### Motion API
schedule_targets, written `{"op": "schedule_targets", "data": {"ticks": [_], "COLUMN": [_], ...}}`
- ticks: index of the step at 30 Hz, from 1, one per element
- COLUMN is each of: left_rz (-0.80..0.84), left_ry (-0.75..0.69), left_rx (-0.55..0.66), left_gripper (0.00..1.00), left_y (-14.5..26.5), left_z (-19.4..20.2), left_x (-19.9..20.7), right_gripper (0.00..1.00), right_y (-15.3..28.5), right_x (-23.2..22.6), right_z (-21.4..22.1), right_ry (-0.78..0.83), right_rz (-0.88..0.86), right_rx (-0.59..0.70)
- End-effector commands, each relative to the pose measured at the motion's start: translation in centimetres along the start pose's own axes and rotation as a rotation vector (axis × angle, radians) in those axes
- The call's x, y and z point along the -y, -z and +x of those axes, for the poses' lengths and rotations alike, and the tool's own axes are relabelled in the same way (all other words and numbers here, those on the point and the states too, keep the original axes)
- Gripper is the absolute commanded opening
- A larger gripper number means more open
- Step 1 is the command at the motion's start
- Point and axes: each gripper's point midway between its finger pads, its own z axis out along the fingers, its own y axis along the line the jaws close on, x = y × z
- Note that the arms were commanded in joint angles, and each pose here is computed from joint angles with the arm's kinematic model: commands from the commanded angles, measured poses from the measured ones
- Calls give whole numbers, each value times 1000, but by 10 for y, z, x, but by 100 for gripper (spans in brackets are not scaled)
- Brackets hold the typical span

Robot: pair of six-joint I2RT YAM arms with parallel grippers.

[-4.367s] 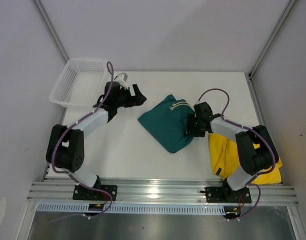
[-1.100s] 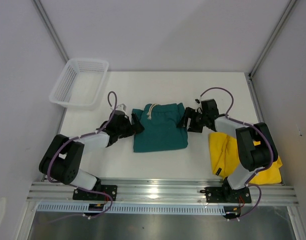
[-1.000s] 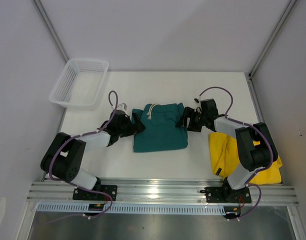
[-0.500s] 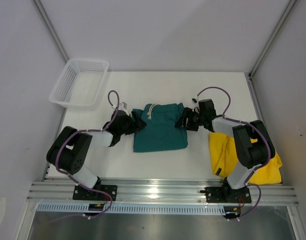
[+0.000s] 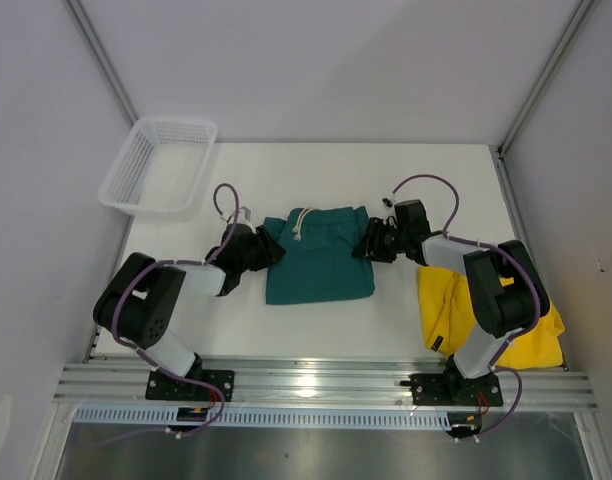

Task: Fold and stack the shorts
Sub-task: Neatly place the folded shorts to the corner

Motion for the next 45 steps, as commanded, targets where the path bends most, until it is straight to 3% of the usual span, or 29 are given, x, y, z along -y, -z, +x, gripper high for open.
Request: {"op": "schedule_targets", "data": {"ticks": [1,5,11,14,16,19,24,32,40,45], "left_rz": [-36,-21,20,35,37,37,-32,30,142,225], "left_ry": [-30,-46,-62,-75,-81,-93,-176,-200,-230,-257], "left_rx": [-27,-34,-42,-41,-41,-25,17,35,53,59], "left_gripper": [53,48,39,22,14,0,0,0,0,0], "left_y": [-1,-5,-8,-8,-7,-4,7,25,37,32], "left_z": [11,12,17,17,18,13,6,5,18,46], "left_x": [-14,-10,1,6,7,11,29,93,179,239], "right_gripper": [48,45,28,17,1,0,0,0,0,0], "right_y": [-7,-11,-14,-15,-14,-10,0,50,143,213], "right_x": [-8,-9,-12,-12,-12,-11,-9,-2,22,55], "right_z": [-6,-5,-2,-2,-5,-4,-13,-38,-66,-82], "right_ry": [53,75,87,93,103,111,187,188,93,-9], "right_rz": [1,26,22,32,40,76,238,397,574,739], "right_rx": [19,14,-2,-3,8,5,32,147,336,496]}}
